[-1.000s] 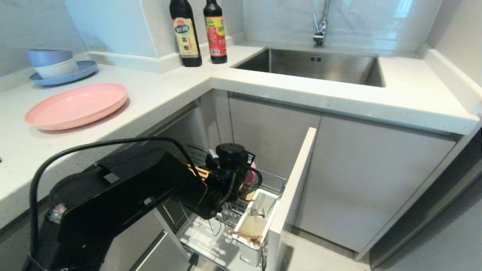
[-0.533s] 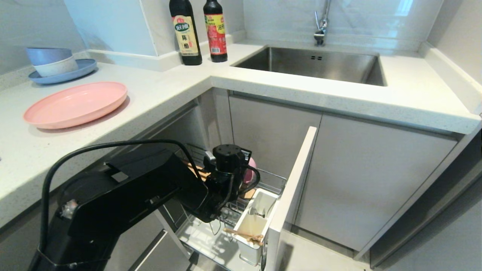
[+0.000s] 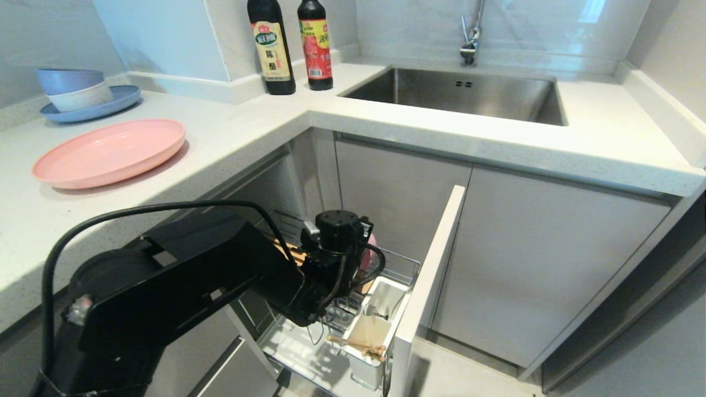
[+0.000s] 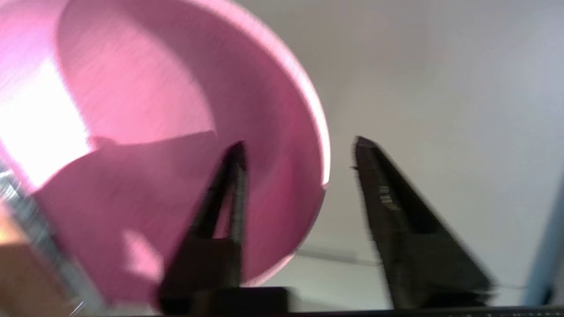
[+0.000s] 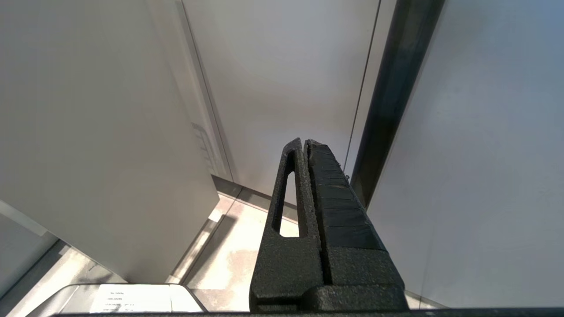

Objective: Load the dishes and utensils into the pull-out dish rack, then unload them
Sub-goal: Pick up the bowl and place it in the cupboard, then pick up the plate and place it in the cupboard

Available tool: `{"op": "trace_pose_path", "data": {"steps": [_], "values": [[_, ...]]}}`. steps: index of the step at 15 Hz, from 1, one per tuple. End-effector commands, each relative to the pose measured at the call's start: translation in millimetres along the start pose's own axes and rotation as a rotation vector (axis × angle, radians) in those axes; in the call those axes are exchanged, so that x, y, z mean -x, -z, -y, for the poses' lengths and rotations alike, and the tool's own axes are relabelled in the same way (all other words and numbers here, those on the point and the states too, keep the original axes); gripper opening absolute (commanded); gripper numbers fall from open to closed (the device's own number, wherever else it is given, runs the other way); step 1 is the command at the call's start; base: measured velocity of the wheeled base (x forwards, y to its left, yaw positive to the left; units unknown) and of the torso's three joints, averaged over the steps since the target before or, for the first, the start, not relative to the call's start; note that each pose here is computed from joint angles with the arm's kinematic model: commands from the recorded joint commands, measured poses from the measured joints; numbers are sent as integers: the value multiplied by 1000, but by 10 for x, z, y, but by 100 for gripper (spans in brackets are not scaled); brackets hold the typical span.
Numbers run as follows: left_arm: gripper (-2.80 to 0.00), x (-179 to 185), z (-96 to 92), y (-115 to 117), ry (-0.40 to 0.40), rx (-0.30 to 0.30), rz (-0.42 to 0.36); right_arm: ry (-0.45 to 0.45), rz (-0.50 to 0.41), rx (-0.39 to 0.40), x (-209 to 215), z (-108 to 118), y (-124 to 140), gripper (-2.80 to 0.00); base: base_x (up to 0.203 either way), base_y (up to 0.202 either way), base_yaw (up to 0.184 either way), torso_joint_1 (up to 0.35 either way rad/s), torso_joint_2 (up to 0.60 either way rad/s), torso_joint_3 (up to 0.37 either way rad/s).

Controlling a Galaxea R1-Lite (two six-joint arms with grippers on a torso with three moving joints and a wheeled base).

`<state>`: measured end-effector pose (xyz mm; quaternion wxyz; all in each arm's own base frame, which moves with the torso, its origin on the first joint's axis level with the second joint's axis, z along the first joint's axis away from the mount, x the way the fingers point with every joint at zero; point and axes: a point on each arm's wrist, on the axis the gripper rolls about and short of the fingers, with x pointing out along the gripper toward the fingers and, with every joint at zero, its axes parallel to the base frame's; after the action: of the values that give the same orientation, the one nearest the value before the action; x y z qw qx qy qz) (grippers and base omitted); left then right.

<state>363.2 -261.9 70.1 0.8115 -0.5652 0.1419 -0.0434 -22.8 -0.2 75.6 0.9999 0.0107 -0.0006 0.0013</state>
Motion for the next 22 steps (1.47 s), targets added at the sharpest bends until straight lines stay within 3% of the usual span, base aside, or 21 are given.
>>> {"op": "trace_pose_path", "data": {"steps": [1,3,7,10,11,16,17,19,22], "values": [[0,87,109,18,-5,2,9,0,-1,0,-1,0,4,-280,0,0,0,0,0,0],[0,154,132,48,-35,-14,13,-1,-1,0,-1,0,4,-280,0,0,0,0,0,0],[0,353,323,-57,-47,-21,25,0,-1,0,-1,0,4,-280,0,0,0,0,0,0],[0,577,478,-150,-101,-51,41,0,-1,0,-1,0,4,-280,0,0,0,0,0,0],[-280,663,547,-175,-116,-62,49,0,-1,0,-1,0,4,-280,0,0,0,0,0,0],[-280,1222,897,-337,-199,-146,2,-1,-1,0,-1,0,4,-280,0,0,0,0,0,0],[-280,1367,994,-396,-197,-185,-1,0,-1,0,-1,0,4,-280,0,0,0,0,0,0],[-280,1641,1191,-497,-203,-311,60,0,-1,0,-1,0,4,-280,0,0,0,0,0,0],[-280,2036,1429,-745,-203,-564,90,0,-1,0,-1,0,4,-280,0,0,0,0,0,0]]}}
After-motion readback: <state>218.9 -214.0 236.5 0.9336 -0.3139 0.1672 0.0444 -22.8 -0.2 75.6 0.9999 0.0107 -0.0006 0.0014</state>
